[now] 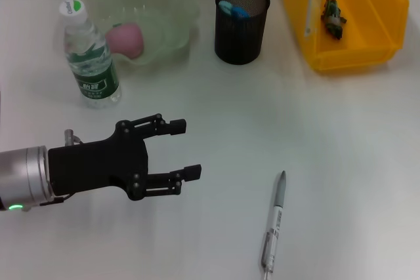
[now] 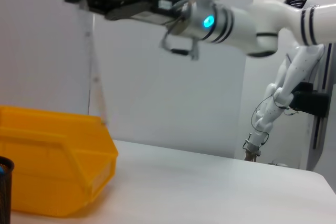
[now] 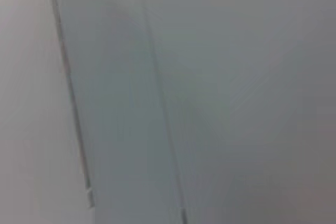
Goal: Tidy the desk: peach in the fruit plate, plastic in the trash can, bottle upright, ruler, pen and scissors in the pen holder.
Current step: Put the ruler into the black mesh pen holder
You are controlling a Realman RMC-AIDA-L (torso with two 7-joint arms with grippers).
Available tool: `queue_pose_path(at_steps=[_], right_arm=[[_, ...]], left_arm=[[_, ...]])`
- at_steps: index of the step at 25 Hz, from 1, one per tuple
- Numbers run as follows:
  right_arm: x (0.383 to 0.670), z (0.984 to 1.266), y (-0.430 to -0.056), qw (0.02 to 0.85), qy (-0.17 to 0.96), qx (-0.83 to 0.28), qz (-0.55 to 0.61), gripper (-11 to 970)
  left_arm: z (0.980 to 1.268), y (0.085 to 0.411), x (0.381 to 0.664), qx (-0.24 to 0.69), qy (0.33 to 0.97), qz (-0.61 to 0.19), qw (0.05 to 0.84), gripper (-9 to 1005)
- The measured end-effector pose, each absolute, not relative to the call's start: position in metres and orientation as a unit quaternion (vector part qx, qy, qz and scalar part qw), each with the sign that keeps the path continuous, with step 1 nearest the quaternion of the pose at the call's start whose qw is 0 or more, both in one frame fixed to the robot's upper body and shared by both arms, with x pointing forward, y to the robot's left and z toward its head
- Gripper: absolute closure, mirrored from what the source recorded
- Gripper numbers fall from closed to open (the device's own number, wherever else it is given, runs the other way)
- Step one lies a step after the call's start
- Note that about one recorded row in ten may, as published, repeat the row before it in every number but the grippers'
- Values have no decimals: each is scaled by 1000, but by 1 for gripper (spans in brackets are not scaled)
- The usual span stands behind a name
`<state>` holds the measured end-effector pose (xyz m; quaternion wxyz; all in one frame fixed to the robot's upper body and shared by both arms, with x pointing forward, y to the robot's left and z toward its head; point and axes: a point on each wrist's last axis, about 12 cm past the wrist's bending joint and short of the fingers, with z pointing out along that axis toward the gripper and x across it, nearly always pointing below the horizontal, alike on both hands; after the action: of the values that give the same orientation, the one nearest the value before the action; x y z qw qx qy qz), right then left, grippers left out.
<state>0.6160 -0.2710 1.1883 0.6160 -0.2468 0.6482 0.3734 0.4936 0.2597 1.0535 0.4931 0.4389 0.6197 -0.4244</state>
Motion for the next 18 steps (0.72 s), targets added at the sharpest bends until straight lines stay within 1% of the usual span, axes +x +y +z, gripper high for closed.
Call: queue_pose_path(at_steps=[6, 10, 18], right_arm=[[634, 1169, -249, 650, 638, -242, 336, 567], [642, 1164, -233, 680, 618, -229, 322, 566], [657, 1159, -211, 685, 625, -218, 305, 566]], left_arm=[[1055, 260, 494, 443, 616, -425, 494, 194], [1055, 260, 494, 443, 615, -426, 494, 194], [1054, 258, 491, 440, 613, -427, 498, 194]])
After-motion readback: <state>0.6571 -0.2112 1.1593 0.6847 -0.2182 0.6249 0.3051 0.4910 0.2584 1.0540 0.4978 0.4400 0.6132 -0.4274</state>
